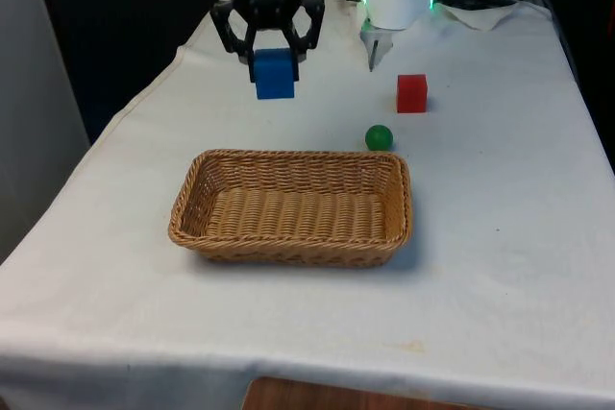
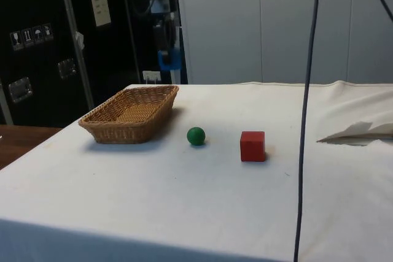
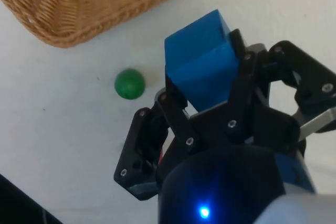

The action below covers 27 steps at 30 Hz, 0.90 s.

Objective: Place all non-red objects into the basket.

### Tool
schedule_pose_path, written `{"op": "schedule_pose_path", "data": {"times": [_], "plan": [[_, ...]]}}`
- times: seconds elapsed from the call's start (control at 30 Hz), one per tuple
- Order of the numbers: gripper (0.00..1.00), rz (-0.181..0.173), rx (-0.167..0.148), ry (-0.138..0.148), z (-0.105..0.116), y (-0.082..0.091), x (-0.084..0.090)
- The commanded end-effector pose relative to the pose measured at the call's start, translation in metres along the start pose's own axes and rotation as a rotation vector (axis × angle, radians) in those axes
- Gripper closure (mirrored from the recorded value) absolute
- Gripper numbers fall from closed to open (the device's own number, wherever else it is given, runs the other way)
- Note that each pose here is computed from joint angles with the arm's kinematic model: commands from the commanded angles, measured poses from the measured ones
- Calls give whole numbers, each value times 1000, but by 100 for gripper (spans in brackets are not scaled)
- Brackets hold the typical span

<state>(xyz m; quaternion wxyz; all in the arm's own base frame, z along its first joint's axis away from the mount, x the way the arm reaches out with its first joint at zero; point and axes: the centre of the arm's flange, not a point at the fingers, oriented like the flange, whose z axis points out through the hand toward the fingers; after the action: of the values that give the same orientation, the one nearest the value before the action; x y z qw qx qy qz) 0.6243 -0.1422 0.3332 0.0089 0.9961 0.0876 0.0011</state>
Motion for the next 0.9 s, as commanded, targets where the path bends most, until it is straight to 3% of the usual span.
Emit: {"op": "schedule_pose_path", "data": {"times": [0.0,0.47,0.57,0.73,0.87], "plan": [[98,4,5,-6,1,-3,6],[98,3,-14,1,12,-11,44],[98,5,-6,-5,18,-14,54],[98,5,-14,10,24,-13,67],[98,14,4,11,37,-12,77]]}}
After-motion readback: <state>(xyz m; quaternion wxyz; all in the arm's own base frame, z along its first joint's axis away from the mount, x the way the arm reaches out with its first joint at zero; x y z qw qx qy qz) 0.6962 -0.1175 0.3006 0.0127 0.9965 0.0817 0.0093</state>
